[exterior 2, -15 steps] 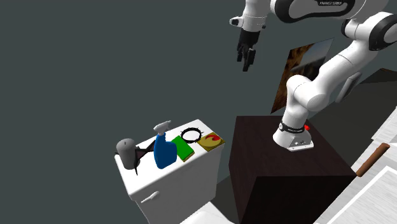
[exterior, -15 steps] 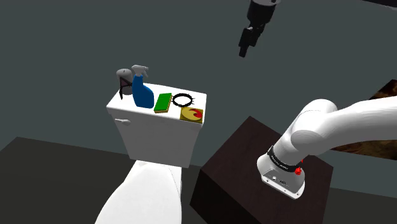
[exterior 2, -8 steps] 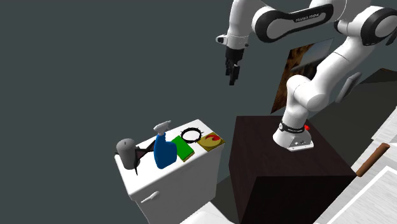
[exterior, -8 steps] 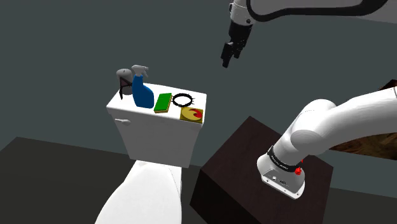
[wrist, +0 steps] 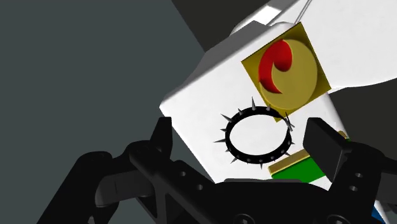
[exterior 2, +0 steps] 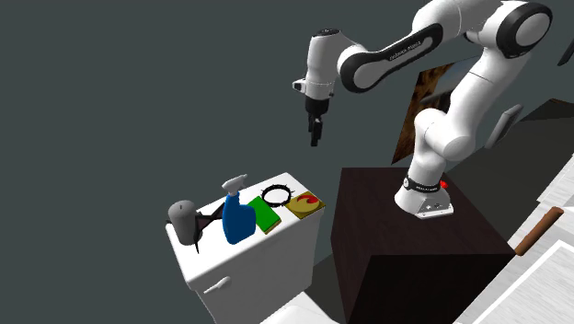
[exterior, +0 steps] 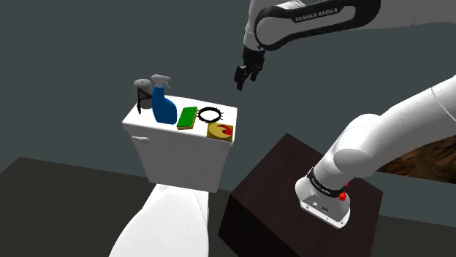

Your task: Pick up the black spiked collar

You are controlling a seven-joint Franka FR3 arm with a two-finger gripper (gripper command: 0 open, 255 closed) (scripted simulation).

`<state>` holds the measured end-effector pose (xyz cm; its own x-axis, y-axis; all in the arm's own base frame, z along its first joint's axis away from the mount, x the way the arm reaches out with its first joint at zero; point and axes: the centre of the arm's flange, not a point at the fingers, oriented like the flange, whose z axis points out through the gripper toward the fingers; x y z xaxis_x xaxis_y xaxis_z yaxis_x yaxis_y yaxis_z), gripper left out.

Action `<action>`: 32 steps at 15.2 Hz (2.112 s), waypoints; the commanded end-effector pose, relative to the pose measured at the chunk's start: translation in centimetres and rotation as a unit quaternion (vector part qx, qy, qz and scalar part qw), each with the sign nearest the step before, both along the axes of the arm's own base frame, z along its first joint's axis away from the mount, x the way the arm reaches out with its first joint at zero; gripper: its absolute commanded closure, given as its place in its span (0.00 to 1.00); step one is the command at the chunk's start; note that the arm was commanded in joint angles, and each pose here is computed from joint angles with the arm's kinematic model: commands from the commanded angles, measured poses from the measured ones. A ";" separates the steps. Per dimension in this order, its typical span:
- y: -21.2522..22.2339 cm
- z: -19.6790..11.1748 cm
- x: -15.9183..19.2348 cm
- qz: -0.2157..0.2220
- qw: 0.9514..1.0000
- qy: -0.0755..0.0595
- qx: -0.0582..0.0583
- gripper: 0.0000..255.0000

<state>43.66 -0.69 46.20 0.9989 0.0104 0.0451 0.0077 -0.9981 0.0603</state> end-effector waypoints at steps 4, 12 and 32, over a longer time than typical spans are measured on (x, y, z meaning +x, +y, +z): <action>-0.4 -5.3 3.9 -0.015 1.000 -0.002 0.016 0.00; -0.6 -13.7 10.2 -0.039 0.998 -0.005 0.040 0.00; -0.7 -20.2 12.2 -0.047 0.998 -0.005 0.048 1.00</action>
<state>55.89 -1.40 25.94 0.9948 -0.0873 0.0519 -0.0855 -0.9957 -0.0359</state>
